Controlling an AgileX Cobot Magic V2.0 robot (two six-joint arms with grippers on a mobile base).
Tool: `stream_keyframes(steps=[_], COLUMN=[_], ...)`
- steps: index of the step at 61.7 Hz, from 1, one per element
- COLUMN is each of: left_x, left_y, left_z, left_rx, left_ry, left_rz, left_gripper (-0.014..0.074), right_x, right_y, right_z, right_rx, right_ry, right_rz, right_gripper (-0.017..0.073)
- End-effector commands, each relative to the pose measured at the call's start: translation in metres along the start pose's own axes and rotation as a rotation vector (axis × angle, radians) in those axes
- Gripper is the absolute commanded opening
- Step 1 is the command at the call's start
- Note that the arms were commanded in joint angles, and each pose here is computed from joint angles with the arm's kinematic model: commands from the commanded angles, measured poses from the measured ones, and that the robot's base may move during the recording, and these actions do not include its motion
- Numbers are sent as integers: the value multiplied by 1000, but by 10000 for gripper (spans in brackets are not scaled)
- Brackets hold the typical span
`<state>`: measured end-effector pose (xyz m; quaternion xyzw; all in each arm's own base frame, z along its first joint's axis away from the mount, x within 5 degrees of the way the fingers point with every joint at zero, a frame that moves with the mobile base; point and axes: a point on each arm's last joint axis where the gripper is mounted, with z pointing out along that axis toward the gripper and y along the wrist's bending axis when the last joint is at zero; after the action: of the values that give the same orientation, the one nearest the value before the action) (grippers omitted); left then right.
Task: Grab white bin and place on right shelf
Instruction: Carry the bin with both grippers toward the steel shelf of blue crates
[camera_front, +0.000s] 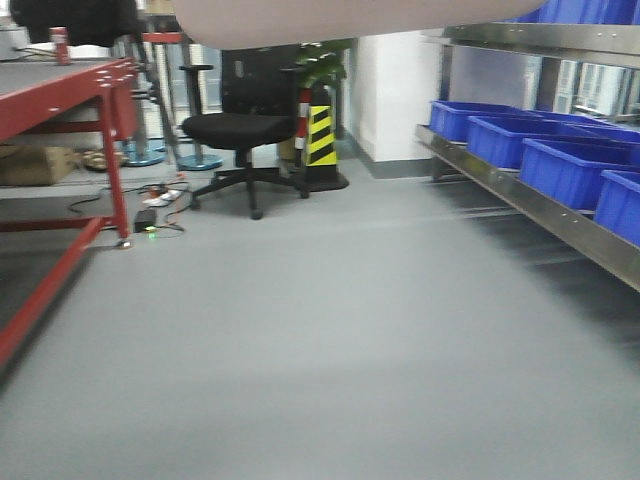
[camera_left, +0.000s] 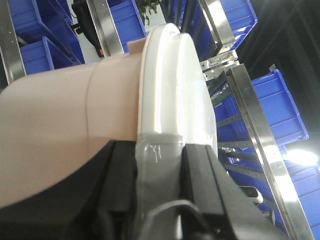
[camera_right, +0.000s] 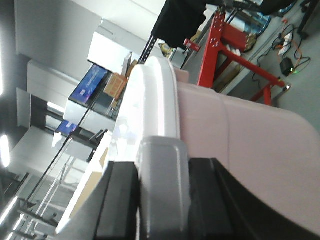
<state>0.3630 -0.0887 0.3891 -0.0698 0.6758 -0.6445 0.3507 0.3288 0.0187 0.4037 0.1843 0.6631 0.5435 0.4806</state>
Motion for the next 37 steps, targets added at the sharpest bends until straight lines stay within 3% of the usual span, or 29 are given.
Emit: stream_keyframes(steps=[1,37], left_x=[37,37], left_y=[-72,-72], left_z=[-4,-4], left_rx=[406,405], left_ry=[273,271], left_rz=[30,29], left_gripper=[-127,-127], right_x=[23,23], right_y=[53,52], right_z=[-6,-5], right_rx=[-293,-287], right_ry=[182,176], right_rz=[12,13], right_gripper=[66,66])
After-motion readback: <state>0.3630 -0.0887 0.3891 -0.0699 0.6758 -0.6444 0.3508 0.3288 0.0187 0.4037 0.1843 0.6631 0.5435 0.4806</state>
